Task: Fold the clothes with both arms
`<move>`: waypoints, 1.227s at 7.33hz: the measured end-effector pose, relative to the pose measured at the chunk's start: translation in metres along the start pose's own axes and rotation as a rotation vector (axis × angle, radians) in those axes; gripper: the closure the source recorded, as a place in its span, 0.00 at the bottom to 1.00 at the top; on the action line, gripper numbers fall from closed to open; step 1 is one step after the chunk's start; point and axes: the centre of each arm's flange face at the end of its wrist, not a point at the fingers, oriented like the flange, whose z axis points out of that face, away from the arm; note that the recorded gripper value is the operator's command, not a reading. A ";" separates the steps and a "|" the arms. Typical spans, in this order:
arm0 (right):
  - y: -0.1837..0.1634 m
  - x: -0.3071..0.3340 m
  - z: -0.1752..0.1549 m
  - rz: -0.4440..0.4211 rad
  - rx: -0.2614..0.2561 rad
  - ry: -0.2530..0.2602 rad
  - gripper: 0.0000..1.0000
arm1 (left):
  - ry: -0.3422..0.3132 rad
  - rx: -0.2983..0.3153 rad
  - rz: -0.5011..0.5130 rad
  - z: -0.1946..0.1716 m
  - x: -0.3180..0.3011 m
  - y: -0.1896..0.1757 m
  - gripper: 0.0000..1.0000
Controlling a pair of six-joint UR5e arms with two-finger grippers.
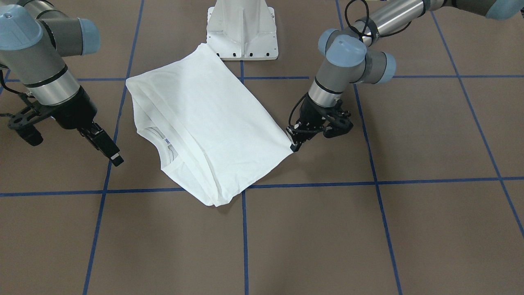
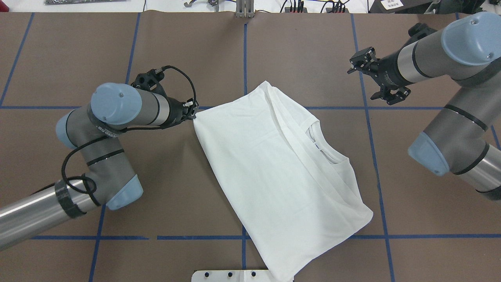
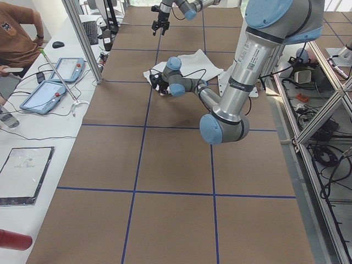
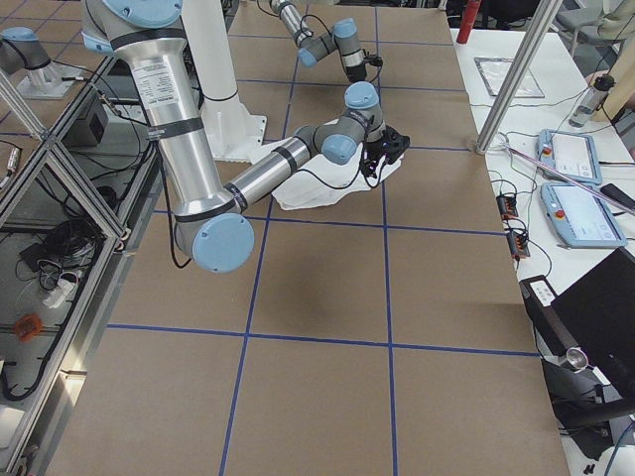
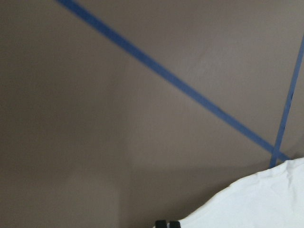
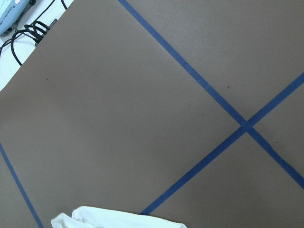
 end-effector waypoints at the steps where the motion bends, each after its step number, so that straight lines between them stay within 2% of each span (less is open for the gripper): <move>1: 0.002 0.000 0.001 -0.002 -0.002 0.000 0.00 | 0.021 0.051 0.009 0.017 0.014 -0.046 1.00; 3: 0.026 -0.001 0.010 -0.027 -0.036 0.007 0.00 | 0.037 0.118 0.000 0.044 0.053 -0.110 1.00; 4: 0.051 -0.003 0.019 -0.050 -0.069 0.014 0.00 | 0.041 0.134 0.003 0.052 0.066 -0.123 0.65; 5: 0.075 -0.006 0.027 -0.071 -0.097 0.017 0.00 | 0.040 0.147 0.008 0.062 0.077 -0.131 0.43; 7: 0.127 -0.004 0.040 -0.119 -0.119 0.016 0.00 | 0.040 0.159 0.018 0.066 0.086 -0.140 0.41; 8: 0.166 0.004 0.052 -0.152 -0.130 0.036 0.00 | 0.055 0.156 0.025 0.059 0.087 -0.140 0.41; 9: 0.208 0.013 0.066 -0.192 -0.142 0.089 0.00 | 0.075 0.146 0.033 0.047 0.077 -0.136 0.41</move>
